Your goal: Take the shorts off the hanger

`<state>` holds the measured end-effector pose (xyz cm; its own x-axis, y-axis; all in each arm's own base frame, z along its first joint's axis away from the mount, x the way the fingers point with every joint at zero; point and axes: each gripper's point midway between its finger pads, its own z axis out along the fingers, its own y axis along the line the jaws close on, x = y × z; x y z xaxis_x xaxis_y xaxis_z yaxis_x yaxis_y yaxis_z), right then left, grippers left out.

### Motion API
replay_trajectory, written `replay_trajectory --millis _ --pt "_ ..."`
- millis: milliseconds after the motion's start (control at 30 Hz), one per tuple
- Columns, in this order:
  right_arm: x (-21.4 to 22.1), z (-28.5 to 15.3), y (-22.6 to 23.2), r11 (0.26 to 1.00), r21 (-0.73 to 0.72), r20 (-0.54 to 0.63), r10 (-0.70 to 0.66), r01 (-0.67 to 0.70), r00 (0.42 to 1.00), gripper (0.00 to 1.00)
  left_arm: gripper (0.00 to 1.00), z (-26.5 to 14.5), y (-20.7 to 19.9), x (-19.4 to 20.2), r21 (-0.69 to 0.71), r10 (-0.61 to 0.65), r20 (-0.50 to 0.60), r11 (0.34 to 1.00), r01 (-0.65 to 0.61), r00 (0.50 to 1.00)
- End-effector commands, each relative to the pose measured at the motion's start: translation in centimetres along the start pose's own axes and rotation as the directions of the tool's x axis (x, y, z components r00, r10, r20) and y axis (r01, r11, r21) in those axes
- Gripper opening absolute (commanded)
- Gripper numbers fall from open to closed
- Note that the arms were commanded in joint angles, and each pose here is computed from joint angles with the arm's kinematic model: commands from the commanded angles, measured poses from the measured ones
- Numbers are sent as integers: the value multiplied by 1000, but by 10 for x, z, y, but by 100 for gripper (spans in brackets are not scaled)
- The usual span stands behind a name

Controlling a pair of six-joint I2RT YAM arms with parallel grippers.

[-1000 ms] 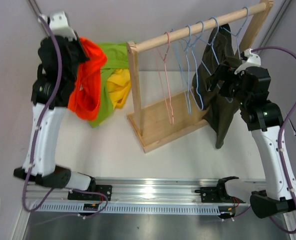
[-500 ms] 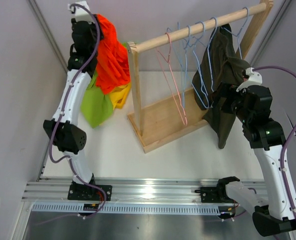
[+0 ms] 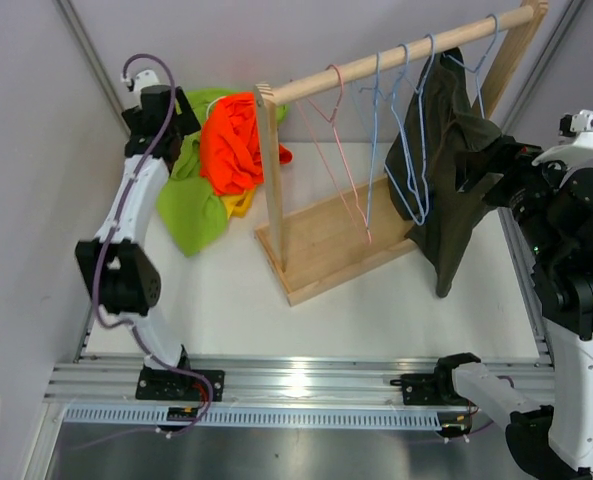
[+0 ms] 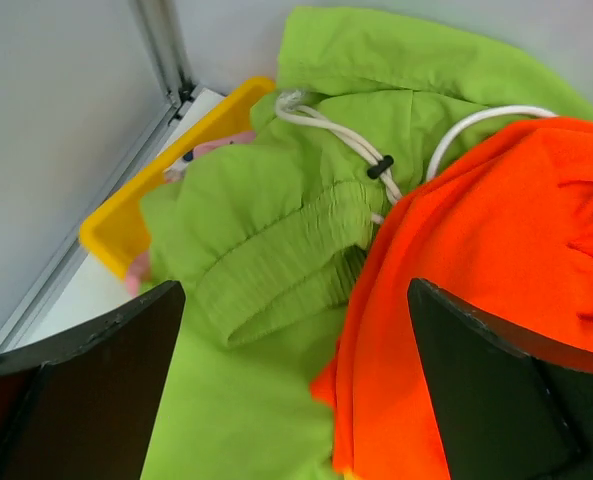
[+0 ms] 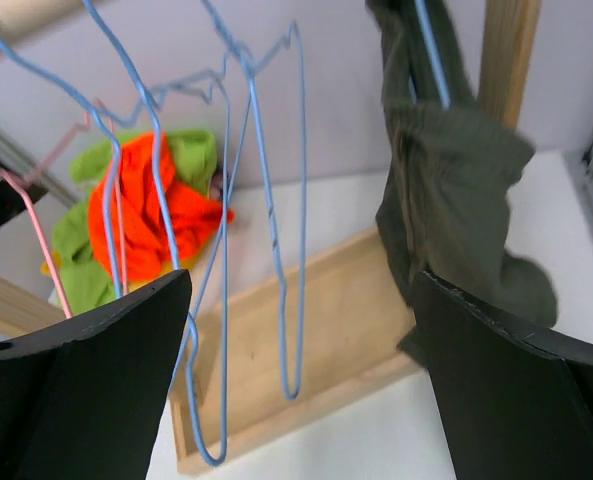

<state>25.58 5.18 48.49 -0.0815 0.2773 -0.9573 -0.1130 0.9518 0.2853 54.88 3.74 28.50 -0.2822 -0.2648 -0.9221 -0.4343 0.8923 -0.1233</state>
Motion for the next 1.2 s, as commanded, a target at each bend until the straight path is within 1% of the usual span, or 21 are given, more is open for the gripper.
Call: replay_trajectory --millis 0,33,67,100,167,200,233,267,300,333,400,467,567,600,633,700,733,867,900,1033,1167 --pt "-24 17 -12 995 84 50 -64 59 997 99 99 -100 7 -88 107 -183 195 981 164 964" --pt "-35 19 -13 993 102 68 -71 63 995 99 99 -112 4 -92 144 -193 202 976 166 960" --pt "-31 35 -21 986 148 45 -79 71 996 99 99 -123 0 -92 176 -196 207 971 161 958" --pt "-35 40 -24 983 166 54 -86 76 995 99 99 -136 4 -83 193 -195 199 969 157 960" --pt "-36 56 -31 978 194 47 -87 76 995 99 99 -157 -3 -80 255 -194 202 957 140 960" --pt "-41 61 -36 975 209 63 -85 70 994 99 99 -167 0 -62 281 -182 178 951 127 967" --pt "-41 67 -38 975 212 61 -84 69 995 99 99 -177 -1 -61 310 -179 186 944 115 966" --pt "-45 71 -39 976 209 71 -80 64 994 99 99 -180 0 -45 323 -160 163 941 101 973" --pt "-41 84 -44 973 222 53 -81 68 995 98 99 -183 4 -31 328 -145 146 940 91 979" --pt "-43 89 -50 969 238 55 -78 63 995 97 99 -203 9 -36 355 -160 169 931 91 973" --pt "-45 103 -57 966 250 49 -76 62 996 95 99 -207 17 -2 359 -130 121 930 78 984" --pt "-49 111 -64 965 259 62 -64 46 996 94 99 -230 23 11 404 -125 126 912 64 984" --pt "-56 125 -68 968 250 92 -55 31 994 92 99 -247 39 36 410 -105 127 911 45 986" --pt "-63 126 -66 969 246 111 -57 28 992 91 99 -252 42 39 412 -101 128 910 40 987" --pt "-60 135 -68 969 246 97 -56 30 994 90 99 -251 46 51 406 -82 115 913 28 990" --pt "-62 141 -66 970 239 93 -52 28 994 89 99 -260 49 56 424 -73 114 905 18 991" --pt "-55 152 -67 972 233 70 -48 30 996 88 99 -261 50 60 425 -60 110 905 7 992" --pt "-44 169 -66 979 204 58 -16 4 998 81 99 -258 58 76 404 -29 105 915 -16 994" --pt "-41 172 -65 980 199 52 -5 -6 999 79 99 -258 59 76 399 -28 110 917 -18 994" --pt "-31 184 -66 982 187 25 14 -19 1000 76 99 -257 57 81 411 -23 100 912 -21 995" --pt "-30 189 -65 983 182 25 16 -20 1000 70 99 -255 55 84 418 -22 99 908 -21 995"
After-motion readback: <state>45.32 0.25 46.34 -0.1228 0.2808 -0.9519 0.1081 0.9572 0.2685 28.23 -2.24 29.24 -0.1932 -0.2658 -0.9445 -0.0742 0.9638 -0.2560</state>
